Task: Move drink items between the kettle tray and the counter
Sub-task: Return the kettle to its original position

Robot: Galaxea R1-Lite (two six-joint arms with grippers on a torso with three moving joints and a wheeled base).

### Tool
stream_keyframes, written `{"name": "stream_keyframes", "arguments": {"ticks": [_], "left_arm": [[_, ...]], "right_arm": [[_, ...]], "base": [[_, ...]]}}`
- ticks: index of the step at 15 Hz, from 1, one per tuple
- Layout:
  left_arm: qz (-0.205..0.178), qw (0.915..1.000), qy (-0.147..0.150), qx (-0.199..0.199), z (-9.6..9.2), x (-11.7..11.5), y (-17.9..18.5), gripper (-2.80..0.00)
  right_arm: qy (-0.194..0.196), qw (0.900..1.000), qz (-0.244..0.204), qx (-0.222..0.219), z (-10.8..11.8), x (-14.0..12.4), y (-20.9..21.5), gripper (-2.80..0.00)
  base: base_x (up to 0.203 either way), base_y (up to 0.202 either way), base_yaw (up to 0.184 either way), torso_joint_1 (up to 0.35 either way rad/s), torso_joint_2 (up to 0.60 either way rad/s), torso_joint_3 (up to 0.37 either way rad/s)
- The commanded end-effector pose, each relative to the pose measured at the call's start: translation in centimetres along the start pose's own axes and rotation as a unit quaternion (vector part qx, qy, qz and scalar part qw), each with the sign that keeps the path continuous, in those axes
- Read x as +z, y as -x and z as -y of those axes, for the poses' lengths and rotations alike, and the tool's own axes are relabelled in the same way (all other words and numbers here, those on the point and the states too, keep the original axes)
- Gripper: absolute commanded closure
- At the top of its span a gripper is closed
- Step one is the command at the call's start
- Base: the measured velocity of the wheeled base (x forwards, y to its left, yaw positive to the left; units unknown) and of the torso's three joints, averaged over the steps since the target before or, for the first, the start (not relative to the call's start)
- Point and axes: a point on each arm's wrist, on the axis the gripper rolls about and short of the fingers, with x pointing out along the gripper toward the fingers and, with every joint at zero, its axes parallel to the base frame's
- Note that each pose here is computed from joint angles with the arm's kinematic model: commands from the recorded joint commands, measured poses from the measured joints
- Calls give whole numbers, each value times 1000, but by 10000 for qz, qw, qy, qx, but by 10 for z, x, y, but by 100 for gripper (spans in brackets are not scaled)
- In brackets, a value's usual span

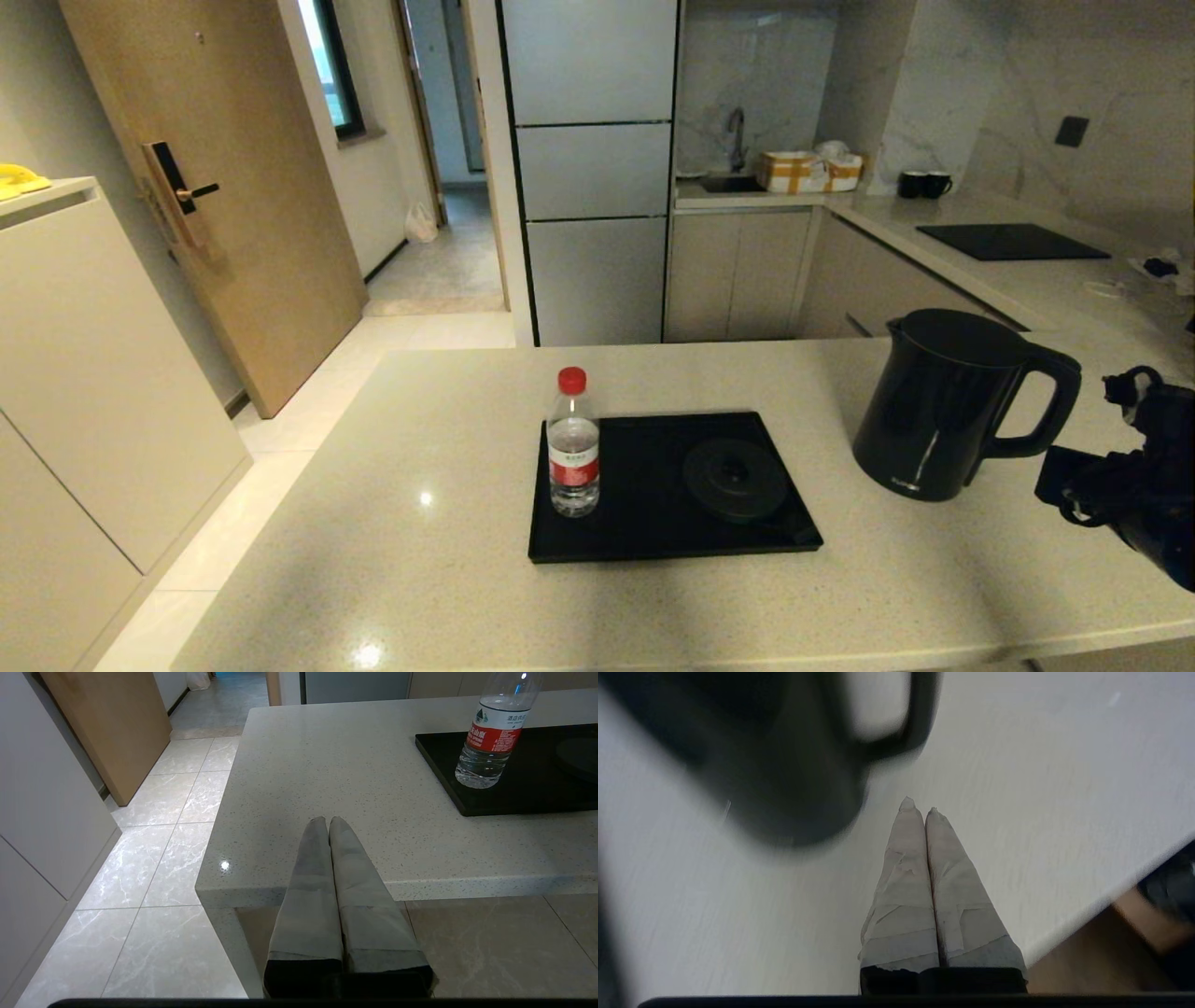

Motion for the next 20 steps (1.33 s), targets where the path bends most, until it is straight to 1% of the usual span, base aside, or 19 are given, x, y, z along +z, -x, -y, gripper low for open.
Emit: {"name": "stream_keyframes", "arguments": {"ticks": [1, 3, 5, 6, 8, 9, 11, 13, 15, 16, 17, 18, 19, 20], "left_arm": [[-10, 10000, 0, 0, 0, 0, 0, 0], [-10, 10000, 0, 0, 0, 0, 0, 0], [-10, 10000, 0, 0, 0, 0, 0, 0], [-11, 10000, 0, 0, 0, 0, 0, 0], [-10, 10000, 0, 0, 0, 0, 0, 0], [-10, 10000, 0, 0, 0, 0, 0, 0], [-15, 10000, 0, 0, 0, 0, 0, 0], [-10, 10000, 0, 0, 0, 0, 0, 0], [-10, 10000, 0, 0, 0, 0, 0, 0], [-10, 10000, 0, 0, 0, 0, 0, 0], [-10, 10000, 0, 0, 0, 0, 0, 0], [-15, 10000, 0, 0, 0, 0, 0, 0], [-10, 10000, 0, 0, 0, 0, 0, 0], [-10, 10000, 0, 0, 0, 0, 0, 0]], "right_arm": [[-79, 9994, 240, -236, 10, -10, -24, 0], [-151, 9997, 174, -101, 22, -12, -25, 0], [-206, 9996, 158, -147, 29, -11, -29, 0], [-219, 9996, 144, -141, 30, -11, -30, 0], [-206, 9997, 86, 118, 29, -13, -28, 0], [-193, 9996, 30, 179, 29, -15, -27, 0], [-153, 9996, -142, 198, 30, -19, -25, 0], [-126, 9989, -305, 323, 30, -19, -22, 0], [-137, 9965, -540, 627, 31, -16, -13, 0], [-194, 9957, -602, 674, 31, -14, -12, 0], [-265, 9939, -805, 705, 31, -13, -12, 0], [-385, 9927, -854, 757, 32, -10, -13, 0], [-382, 9926, -842, 792, 31, -10, -13, 0], [-468, 9928, -802, 761, 33, -8, -12, -280]], "base": [[0, 0, 0, 0, 0, 0], [0, 0, 0, 0, 0, 0], [0, 0, 0, 0, 0, 0], [0, 0, 0, 0, 0, 0], [0, 0, 0, 0, 0, 0], [0, 0, 0, 0, 0, 0], [0, 0, 0, 0, 0, 0], [0, 0, 0, 0, 0, 0], [0, 0, 0, 0, 0, 0], [0, 0, 0, 0, 0, 0], [0, 0, 0, 0, 0, 0], [0, 0, 0, 0, 0, 0], [0, 0, 0, 0, 0, 0], [0, 0, 0, 0, 0, 0]]}}
